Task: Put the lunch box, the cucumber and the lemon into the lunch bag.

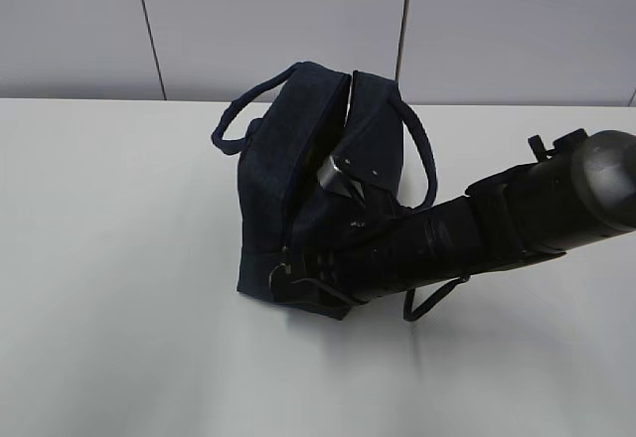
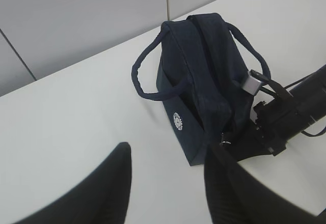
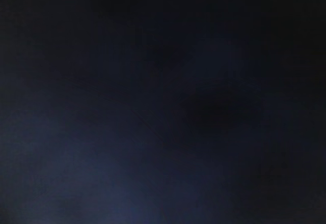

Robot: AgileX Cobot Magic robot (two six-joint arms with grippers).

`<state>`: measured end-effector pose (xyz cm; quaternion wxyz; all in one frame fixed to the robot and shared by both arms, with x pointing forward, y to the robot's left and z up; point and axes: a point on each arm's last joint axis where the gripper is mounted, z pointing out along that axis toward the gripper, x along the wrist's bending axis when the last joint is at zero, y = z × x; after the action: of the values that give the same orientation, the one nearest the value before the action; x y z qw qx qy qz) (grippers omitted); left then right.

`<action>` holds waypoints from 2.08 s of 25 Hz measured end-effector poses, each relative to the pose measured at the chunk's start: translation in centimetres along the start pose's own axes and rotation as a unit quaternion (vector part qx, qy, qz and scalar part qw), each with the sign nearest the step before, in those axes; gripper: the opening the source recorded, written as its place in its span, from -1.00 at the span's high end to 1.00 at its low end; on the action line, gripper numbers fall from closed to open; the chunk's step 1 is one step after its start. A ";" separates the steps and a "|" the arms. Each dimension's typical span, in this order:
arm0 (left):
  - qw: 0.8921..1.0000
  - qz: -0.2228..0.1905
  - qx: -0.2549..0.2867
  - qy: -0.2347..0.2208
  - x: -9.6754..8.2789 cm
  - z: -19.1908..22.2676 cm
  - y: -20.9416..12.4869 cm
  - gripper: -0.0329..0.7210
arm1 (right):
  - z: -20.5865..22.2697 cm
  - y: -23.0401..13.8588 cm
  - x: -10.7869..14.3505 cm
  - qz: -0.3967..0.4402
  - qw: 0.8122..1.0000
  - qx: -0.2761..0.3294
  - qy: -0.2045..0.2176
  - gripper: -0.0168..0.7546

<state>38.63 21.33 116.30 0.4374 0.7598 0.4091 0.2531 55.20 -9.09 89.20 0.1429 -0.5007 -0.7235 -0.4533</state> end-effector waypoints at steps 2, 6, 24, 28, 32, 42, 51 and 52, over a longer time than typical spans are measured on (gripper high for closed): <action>1.000 0.000 0.000 0.000 0.0 0.0 0.0 0.06 | 0.0 0.0 0.2 0.008 1.000 0.001 0.012 0.96; 1.000 0.000 0.000 0.000 0.0 0.0 0.0 0.06 | 0.0 0.0 0.8 0.020 0.999 0.003 0.041 0.96; 1.000 0.001 0.007 0.000 0.0 0.0 -0.1 0.06 | -2.5 1.4 4.0 -0.012 0.997 -0.009 0.082 0.96; 1.000 0.001 0.011 0.000 0.0 0.0 -0.2 0.06 | -3.2 1.9 4.8 -0.019 0.996 -0.017 0.090 0.96; 1.000 0.001 0.018 -0.001 0.0 0.0 -0.3 0.06 | -3.7 2.1 5.4 -0.025 0.995 -0.023 0.096 0.96; 0.999 0.000 0.039 -0.002 0.0 0.4 -1.2 0.06 | -5.2 2.7 7.1 -0.039 0.992 -0.036 0.114 0.96; 0.997 -0.009 0.078 -0.009 -0.2 2.4 -4.3 0.06 | -5.8 2.3 7.5 -0.039 0.994 -0.003 0.100 0.96; 0.997 -0.013 0.077 -0.011 -0.3 2.6 -4.6 0.06 | -6.0 2.4 7.6 -0.040 0.994 -0.006 0.097 0.96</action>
<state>38.56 21.20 110.98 0.3851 0.7886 0.4322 0.2073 52.28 -9.13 98.73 0.1913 -0.4258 -0.7229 -0.5093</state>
